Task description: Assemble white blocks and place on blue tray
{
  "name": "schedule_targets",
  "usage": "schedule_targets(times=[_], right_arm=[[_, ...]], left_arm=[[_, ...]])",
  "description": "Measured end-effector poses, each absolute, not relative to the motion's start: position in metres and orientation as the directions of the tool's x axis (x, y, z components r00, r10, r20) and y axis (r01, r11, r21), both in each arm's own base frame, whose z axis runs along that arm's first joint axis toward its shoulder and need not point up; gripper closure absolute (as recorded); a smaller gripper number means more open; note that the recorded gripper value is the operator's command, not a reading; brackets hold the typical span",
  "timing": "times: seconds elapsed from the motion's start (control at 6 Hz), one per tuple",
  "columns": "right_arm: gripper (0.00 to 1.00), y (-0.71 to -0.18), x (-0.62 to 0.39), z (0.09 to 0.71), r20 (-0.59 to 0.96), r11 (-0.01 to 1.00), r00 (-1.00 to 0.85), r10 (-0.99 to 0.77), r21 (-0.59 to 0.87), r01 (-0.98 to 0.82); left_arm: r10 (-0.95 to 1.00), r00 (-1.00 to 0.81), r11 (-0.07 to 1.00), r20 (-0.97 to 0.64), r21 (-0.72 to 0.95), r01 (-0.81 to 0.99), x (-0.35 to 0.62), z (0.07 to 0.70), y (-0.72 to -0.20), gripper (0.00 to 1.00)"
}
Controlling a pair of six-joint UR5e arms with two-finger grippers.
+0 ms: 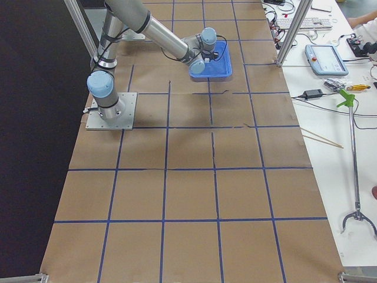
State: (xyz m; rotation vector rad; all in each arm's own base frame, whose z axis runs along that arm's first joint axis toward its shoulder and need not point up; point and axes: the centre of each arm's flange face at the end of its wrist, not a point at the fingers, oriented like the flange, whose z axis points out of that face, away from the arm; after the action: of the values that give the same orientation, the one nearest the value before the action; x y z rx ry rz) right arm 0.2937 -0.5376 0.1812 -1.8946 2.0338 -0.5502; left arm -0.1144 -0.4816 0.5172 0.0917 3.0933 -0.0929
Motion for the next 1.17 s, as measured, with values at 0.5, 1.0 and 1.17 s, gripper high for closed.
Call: schedule_targets(times=[0.5, 1.0, 1.17], right_arm=[[0.77, -0.5388, 0.2948, 0.1713, 0.027, 0.057, -0.080, -0.996, -0.474, -0.879], [0.77, -0.5362, 0.2999, 0.1699, 0.026, 0.050, -0.071, -0.997, -0.475, -0.879], [0.76, -0.5362, 0.3003, 0.1698, 0.026, 0.049, -0.070, -0.997, -0.474, -0.879]], left_arm=[[0.056, -0.997, 0.997, -0.047, -0.058, 0.059, -0.1144, 0.5166, -0.4816, 0.00], [0.051, -0.998, 0.997, -0.047, -0.058, 0.054, -0.1120, 0.5166, -0.4821, 0.00], [0.048, -0.998, 0.997, -0.046, -0.058, 0.051, -0.1105, 0.5163, -0.4825, 0.00]])
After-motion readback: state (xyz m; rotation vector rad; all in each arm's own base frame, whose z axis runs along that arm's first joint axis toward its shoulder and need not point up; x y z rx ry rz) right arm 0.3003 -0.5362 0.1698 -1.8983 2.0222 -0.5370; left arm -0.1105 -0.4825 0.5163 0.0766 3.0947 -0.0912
